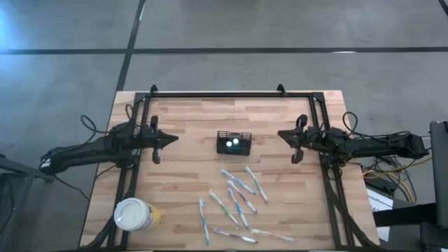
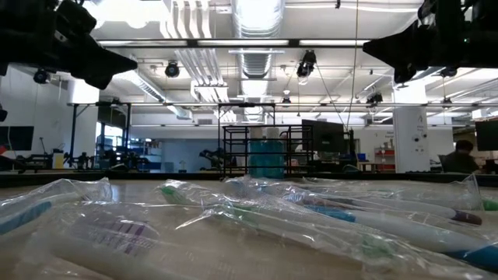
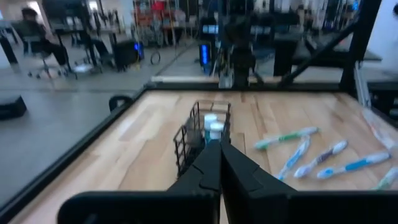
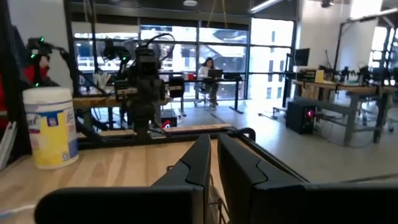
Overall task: Pick & Place toothbrushing station
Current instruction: Put the top blue toothbrush into the wire organizer
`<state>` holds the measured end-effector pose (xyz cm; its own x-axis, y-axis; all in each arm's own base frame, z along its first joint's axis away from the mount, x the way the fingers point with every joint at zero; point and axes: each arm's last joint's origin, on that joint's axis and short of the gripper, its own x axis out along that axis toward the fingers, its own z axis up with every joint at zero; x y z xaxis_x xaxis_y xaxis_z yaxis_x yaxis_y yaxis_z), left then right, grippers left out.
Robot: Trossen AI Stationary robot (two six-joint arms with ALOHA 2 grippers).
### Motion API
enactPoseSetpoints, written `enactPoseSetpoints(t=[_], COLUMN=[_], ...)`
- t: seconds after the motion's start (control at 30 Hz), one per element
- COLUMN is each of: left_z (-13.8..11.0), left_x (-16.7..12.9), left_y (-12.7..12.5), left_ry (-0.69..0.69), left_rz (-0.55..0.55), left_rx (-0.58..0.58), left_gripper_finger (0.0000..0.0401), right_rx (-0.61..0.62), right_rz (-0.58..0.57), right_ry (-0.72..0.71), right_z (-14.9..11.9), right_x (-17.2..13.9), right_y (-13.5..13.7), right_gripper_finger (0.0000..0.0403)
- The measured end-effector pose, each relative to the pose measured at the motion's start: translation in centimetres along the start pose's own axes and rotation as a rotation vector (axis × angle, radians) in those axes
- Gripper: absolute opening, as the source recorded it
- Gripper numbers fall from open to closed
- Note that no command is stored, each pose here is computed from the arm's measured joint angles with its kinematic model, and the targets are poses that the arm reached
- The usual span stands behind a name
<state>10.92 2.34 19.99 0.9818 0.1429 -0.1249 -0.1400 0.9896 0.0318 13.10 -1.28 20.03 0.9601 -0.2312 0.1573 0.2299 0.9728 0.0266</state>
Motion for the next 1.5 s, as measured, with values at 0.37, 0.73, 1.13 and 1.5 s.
enactPoseSetpoints(t=[0.37, 0.73, 1.13, 1.5], left_z=[-1.4, -1.4, -1.4, -1.4], left_x=[-0.5, -0.7, -0.7, -0.7], left_y=[0.0, 0.3, 0.3, 0.3], left_ry=[-0.061, -0.07, -0.07, -0.069], left_rz=[0.053, 0.136, 0.136, 0.136], left_rx=[-0.022, -0.026, -0.038, -0.039], left_gripper_finger=[0.0003, 0.0016, 0.0018, 0.0017], right_rx=[0.159, 0.278, 0.264, 0.193], right_rz=[-0.015, -0.238, -0.155, -0.041], right_ry=[0.041, 0.628, 0.907, 0.978], right_z=[0.2, 4.3, 6.6, 6.7], right_x=[0.2, 2.2, 6.0, 9.3], right_y=[0.0, 0.5, 5.2, 10.2], right_gripper_finger=[0.0027, 0.0027, 0.0027, 0.0027])
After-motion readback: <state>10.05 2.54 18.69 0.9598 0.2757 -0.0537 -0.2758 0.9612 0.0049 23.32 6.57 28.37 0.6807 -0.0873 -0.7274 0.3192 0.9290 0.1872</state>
